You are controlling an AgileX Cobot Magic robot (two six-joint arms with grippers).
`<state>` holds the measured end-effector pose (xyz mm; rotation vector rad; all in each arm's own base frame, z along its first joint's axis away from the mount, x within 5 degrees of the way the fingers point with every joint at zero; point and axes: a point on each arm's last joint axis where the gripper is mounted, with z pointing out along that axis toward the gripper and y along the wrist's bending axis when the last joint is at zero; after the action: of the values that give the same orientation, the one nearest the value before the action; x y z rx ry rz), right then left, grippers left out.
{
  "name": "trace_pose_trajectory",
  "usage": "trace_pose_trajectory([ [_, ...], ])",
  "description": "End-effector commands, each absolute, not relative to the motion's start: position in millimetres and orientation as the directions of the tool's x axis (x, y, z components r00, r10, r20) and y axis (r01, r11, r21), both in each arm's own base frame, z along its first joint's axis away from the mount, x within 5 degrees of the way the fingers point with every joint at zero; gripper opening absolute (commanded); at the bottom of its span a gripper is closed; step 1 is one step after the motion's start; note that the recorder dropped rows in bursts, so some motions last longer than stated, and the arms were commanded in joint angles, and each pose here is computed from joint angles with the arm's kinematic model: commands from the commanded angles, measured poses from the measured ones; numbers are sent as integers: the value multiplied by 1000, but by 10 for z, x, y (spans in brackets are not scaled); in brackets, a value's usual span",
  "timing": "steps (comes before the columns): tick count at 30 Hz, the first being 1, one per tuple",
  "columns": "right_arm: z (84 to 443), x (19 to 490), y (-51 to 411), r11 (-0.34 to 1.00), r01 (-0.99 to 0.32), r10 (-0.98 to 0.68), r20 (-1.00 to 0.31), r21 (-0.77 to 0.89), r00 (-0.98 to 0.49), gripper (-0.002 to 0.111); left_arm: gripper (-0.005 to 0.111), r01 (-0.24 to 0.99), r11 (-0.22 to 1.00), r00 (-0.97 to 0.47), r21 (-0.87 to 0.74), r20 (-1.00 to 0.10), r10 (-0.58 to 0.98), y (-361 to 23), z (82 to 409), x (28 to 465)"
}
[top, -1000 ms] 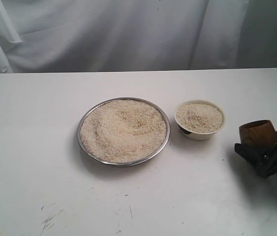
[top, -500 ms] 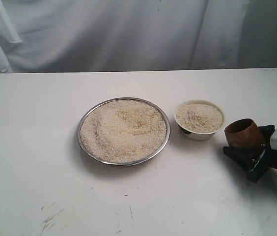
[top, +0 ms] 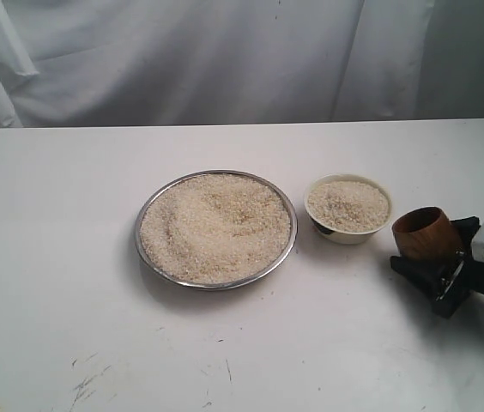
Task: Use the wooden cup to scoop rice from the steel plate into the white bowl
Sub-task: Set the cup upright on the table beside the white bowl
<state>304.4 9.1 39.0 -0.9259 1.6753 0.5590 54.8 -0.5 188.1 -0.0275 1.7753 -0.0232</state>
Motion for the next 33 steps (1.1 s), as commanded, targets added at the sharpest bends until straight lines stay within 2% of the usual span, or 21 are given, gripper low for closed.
trace_pose_trajectory([
  [1, 497, 3076, 59, 585, -800, -312, -947, -135, -69, 0, 0, -5, 999, -196, -35, -980, -35, -5, 1874, 547],
  [21, 538, 3095, 150, 580, -805, -303, -951, -129, -66, 0, 0, -5, 999, -196, -35, -980, -35, -5, 1874, 547],
  [33, 683, 3124, 175, 575, -802, -305, -952, -160, -29, 0, 0, -5, 999, -196, -35, -980, -35, -5, 1874, 547],
])
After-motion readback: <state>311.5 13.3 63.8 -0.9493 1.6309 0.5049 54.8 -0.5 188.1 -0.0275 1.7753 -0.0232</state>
